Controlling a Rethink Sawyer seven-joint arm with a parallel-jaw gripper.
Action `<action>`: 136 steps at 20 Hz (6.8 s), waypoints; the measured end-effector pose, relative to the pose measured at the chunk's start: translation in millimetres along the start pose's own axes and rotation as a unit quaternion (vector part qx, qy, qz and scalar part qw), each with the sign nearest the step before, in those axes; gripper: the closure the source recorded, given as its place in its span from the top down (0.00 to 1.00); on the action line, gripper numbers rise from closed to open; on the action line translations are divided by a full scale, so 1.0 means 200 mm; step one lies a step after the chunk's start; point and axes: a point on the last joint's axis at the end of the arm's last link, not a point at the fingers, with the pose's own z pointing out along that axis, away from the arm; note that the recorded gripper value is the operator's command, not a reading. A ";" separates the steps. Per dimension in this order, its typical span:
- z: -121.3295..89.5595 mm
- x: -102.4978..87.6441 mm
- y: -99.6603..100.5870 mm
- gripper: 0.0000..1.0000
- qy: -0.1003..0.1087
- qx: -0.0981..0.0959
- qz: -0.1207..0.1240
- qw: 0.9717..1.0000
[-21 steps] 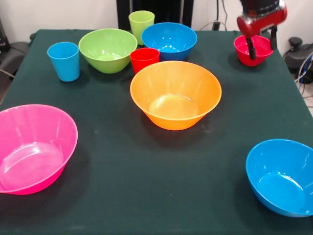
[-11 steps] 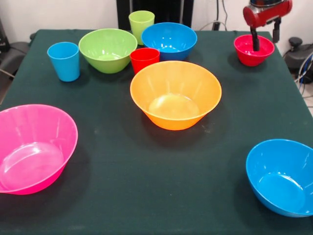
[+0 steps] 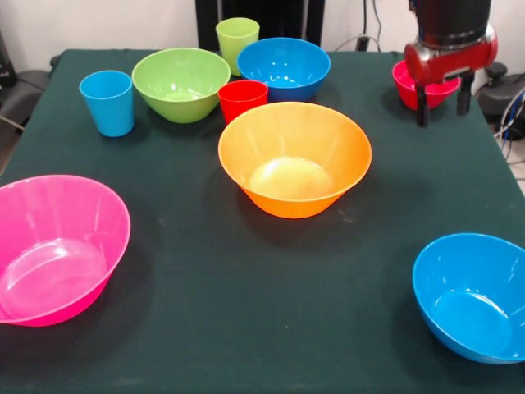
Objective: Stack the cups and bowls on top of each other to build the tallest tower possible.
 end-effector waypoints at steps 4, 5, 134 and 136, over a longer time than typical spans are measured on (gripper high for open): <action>0.01 -0.15 -0.12 1.00 0.007 0.007 0.030 1.000; 0.01 -0.18 -0.15 1.00 0.007 0.009 0.035 0.999; 0.46 -0.50 -0.35 1.00 0.061 -0.023 -0.016 0.998; 0.44 -0.50 -0.34 1.00 0.060 -0.022 -0.018 0.998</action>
